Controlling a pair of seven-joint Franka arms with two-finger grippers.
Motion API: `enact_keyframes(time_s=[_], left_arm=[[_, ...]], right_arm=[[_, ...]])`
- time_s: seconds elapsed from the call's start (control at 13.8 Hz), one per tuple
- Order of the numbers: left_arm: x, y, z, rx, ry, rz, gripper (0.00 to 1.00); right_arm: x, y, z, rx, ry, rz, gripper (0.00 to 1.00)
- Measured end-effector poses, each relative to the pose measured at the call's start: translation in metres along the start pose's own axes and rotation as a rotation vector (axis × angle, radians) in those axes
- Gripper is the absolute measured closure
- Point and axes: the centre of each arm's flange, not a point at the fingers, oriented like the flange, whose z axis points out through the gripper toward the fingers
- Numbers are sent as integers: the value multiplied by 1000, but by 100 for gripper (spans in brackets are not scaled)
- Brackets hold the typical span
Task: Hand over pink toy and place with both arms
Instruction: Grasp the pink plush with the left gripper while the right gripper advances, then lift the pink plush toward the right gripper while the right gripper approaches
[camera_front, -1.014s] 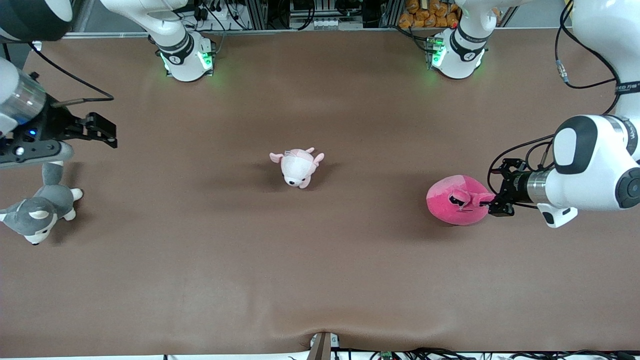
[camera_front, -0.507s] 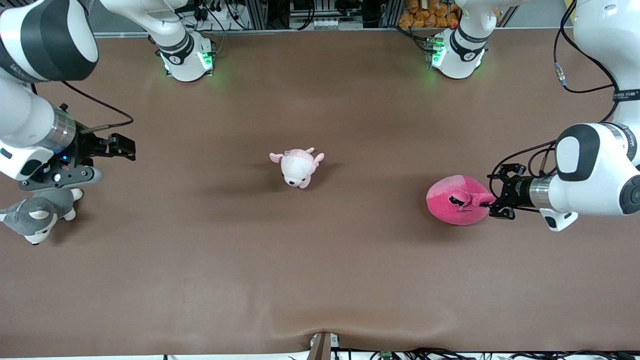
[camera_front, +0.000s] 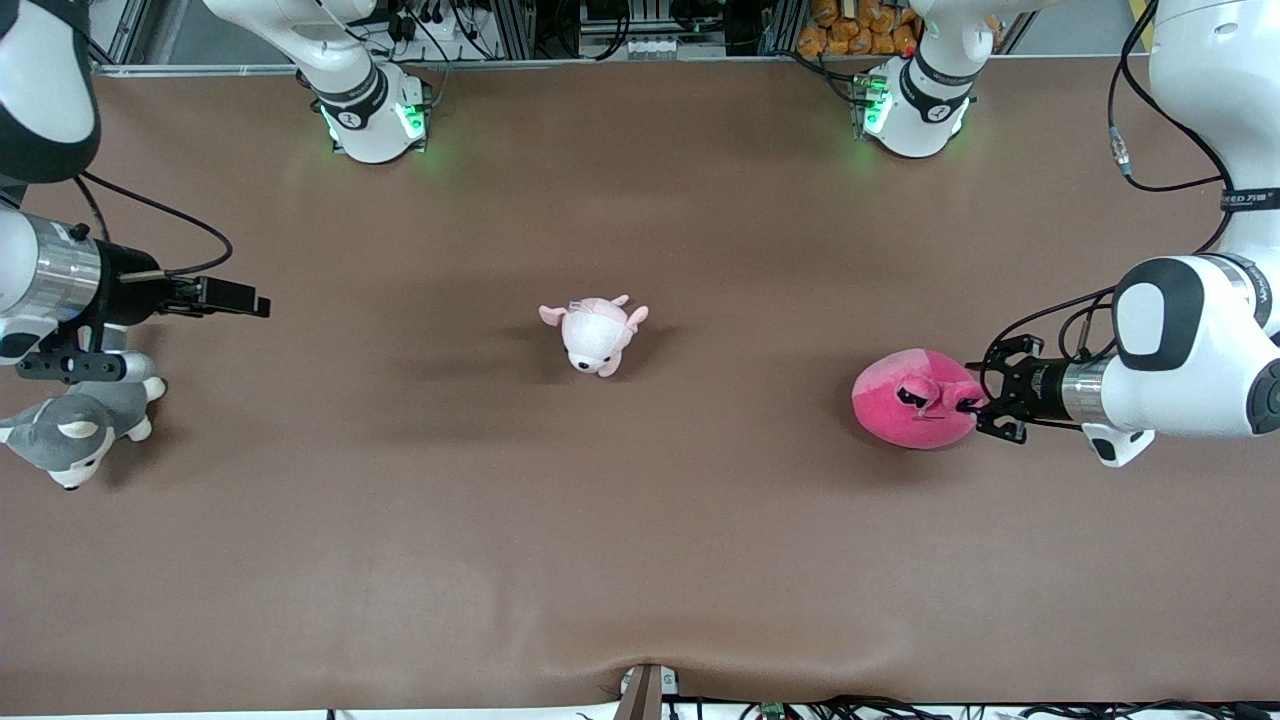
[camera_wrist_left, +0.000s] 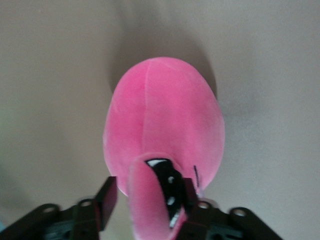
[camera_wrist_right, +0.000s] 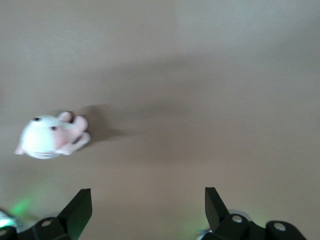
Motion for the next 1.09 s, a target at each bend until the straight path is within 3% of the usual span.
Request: enact_keyframes(time_s=[0.22, 0.29, 0.43, 0.65, 0.94, 1.09], left_arm=[[-1, 1, -1, -4, -2, 1, 79], [-2, 1, -2, -6, -2, 3, 84], [-8, 4, -9, -22, -17, 5, 86], [-38, 8, -30, -41, -84, -20, 86], [-130, 5, -76, -70, -191, -84, 89], [-176, 2, -88, -66, -229, -150, 89]], right_arm=[[-10, -42, 14, 79, -64, 94, 0], [-14, -58, 18, 94, -80, 109, 0], [-23, -92, 30, 109, -106, 112, 0], [-27, -140, 47, 189, -123, 157, 0], [-39, -196, 64, 256, -141, 285, 0], [-46, -223, 65, 322, -142, 403, 0]])
